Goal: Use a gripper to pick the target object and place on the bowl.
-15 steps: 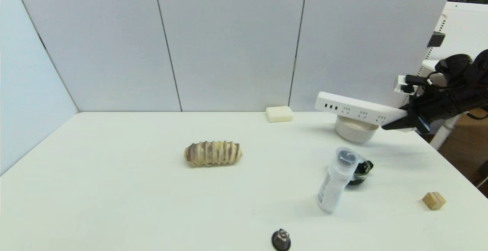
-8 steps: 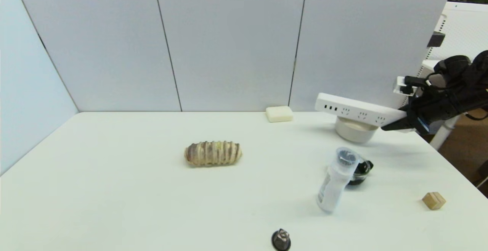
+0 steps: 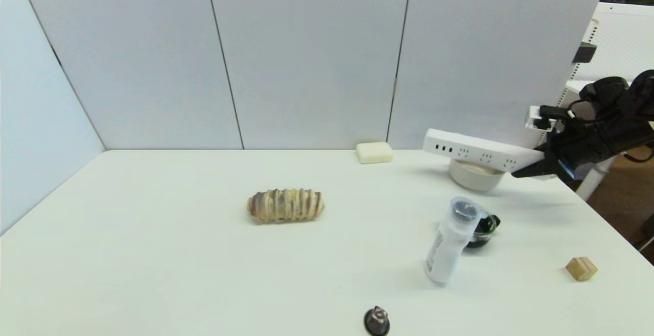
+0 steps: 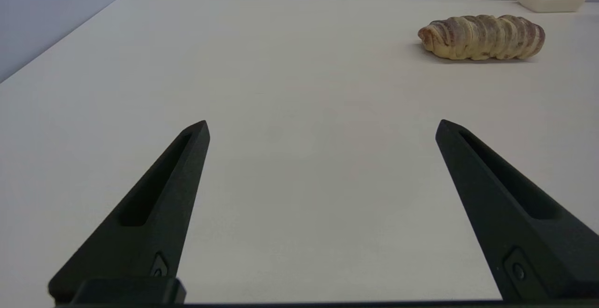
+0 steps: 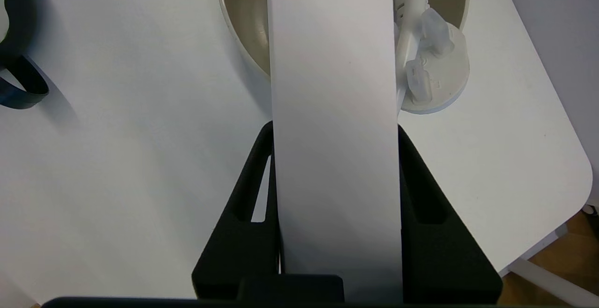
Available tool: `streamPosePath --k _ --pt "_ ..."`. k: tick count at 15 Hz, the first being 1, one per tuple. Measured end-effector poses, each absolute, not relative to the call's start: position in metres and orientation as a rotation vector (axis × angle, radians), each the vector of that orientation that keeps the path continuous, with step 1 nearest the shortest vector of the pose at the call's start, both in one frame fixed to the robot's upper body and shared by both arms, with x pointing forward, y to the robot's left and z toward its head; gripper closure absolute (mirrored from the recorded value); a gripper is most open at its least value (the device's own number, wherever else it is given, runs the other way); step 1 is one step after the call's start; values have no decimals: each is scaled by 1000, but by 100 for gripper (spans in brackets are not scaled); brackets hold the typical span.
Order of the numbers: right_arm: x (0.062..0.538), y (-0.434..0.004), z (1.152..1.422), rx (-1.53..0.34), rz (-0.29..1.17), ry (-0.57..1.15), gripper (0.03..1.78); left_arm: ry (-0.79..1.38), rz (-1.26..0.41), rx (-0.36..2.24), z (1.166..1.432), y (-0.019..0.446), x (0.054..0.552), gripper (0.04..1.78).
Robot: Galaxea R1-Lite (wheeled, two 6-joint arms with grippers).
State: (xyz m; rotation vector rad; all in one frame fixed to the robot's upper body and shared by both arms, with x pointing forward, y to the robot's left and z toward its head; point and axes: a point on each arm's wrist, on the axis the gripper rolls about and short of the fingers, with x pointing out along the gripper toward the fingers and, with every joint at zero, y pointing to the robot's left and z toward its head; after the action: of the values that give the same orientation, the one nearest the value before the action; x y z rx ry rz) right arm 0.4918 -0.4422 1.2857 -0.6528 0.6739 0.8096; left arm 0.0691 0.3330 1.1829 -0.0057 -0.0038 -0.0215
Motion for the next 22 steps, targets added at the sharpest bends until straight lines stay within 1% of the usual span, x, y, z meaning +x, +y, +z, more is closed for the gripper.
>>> streamPosePath --k 11,12,14,16,19,22 --pt "493 -441 1286 -654 810 673 119 -4 -21 -5 1183 333 69 11" --pt "493 -441 1286 -652 811 673 111 -4 -22 -6 1183 333 69 11" --pt "493 -439 1286 -651 813 673 88 -4 -21 -5 1183 333 69 11" --pt "493 -438 1286 -651 815 672 71 -4 -21 -5 1183 333 69 11" --pt "493 -438 1286 -652 814 671 51 -4 -21 -6 1183 333 69 11" --pt "493 -438 1287 -653 814 670 38 -4 -21 -6 1183 333 69 11"
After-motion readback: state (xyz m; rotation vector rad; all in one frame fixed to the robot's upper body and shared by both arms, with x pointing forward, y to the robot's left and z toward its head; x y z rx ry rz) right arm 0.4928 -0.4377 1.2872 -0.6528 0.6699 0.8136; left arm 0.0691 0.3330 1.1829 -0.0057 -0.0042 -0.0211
